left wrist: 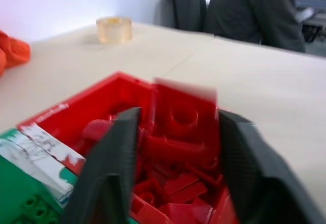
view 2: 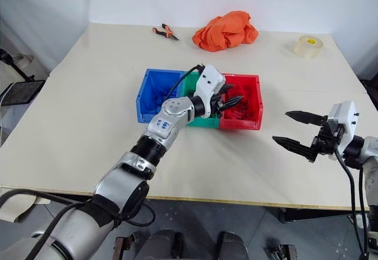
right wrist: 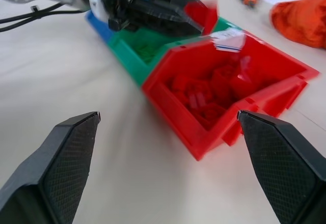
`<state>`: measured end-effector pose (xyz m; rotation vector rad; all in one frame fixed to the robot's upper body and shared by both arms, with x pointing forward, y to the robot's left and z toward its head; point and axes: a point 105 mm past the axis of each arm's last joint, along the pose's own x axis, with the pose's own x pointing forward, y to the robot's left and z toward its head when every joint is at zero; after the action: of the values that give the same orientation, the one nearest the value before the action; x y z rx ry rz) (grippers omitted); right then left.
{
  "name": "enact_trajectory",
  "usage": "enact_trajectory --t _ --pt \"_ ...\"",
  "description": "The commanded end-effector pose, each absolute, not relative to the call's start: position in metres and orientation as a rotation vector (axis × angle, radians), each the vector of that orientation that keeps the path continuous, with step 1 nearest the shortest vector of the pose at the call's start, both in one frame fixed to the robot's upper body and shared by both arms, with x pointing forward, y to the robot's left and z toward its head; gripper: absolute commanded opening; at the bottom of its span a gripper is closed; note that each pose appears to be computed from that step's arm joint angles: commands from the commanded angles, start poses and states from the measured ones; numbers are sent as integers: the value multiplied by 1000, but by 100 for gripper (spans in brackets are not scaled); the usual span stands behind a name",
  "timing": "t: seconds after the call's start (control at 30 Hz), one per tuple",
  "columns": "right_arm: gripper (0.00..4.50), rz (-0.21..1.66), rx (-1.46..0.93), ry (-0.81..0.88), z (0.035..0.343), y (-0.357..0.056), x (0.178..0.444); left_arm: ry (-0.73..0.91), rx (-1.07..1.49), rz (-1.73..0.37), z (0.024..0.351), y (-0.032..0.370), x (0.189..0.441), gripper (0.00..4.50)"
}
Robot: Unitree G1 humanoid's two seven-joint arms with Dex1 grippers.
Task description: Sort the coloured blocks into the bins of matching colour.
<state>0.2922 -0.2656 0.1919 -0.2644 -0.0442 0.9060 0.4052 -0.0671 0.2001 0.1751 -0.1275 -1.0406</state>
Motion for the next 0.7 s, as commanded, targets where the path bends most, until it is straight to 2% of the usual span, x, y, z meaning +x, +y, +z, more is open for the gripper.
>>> enact_trajectory --t 0.03,0.1,0.27,0.47,0.7 --pt "450 892 -286 -92 204 -265 289 -225 190 -1067 221 -71 402 377" --pt "450 898 -288 -96 206 -264 289 -250 204 -1079 222 -63 397 432" --pt "450 949 -295 -93 209 -259 293 -286 195 -1112 223 -23 367 432" --pt "450 1023 -301 -69 210 -252 305 -134 128 -1191 200 44 309 432" --pt "450 1105 -317 -36 207 -244 318 39 174 -1067 172 128 266 432"
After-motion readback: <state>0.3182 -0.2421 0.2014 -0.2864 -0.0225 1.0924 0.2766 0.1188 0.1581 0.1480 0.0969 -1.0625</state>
